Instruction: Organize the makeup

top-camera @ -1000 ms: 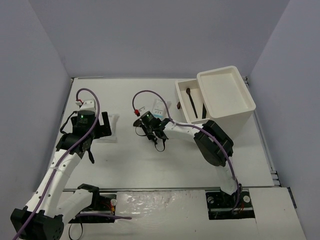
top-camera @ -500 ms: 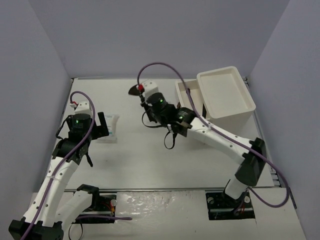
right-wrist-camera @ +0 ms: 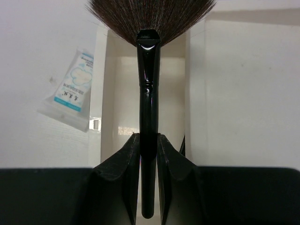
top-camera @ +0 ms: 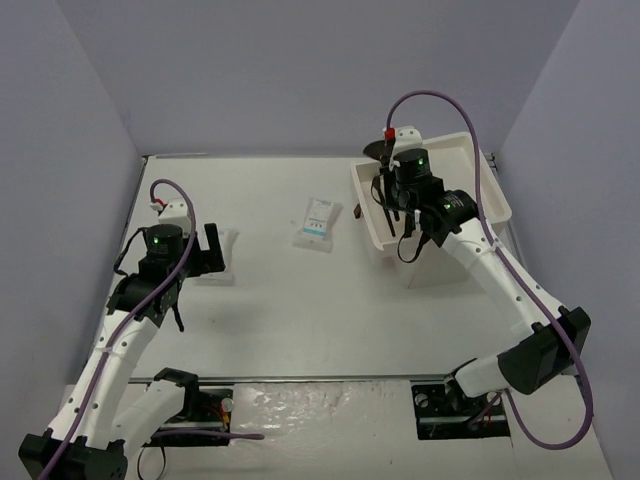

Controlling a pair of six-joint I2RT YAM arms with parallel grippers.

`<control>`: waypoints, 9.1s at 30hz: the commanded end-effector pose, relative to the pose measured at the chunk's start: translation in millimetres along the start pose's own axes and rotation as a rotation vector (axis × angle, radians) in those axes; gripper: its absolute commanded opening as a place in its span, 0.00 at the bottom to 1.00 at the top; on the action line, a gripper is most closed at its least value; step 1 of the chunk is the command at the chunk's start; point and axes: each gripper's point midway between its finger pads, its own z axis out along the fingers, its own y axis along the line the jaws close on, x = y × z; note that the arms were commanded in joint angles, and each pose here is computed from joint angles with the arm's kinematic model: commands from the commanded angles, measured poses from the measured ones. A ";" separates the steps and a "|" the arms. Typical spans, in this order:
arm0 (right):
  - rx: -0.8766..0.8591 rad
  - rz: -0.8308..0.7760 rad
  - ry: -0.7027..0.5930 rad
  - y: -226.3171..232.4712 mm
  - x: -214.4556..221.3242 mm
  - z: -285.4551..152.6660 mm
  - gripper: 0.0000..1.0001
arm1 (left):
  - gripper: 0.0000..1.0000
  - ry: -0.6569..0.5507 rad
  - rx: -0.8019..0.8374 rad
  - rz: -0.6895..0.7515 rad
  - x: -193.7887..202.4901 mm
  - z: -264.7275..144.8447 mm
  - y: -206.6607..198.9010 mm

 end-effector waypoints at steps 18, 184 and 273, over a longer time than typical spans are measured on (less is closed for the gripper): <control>-0.045 0.140 -0.080 -50.3 -34.8 -10.8 0.72 | 0.94 -0.087 0.458 0.143 -57.7 21.5 -117.7; 0.160 0.726 -0.228 -138.6 -45.7 70.8 0.58 | 0.97 -0.121 -0.130 0.057 -30.0 -6.6 21.8; -0.118 0.322 0.128 231.9 142.5 87.6 1.00 | 0.97 0.024 -0.208 0.063 -8.4 3.8 32.6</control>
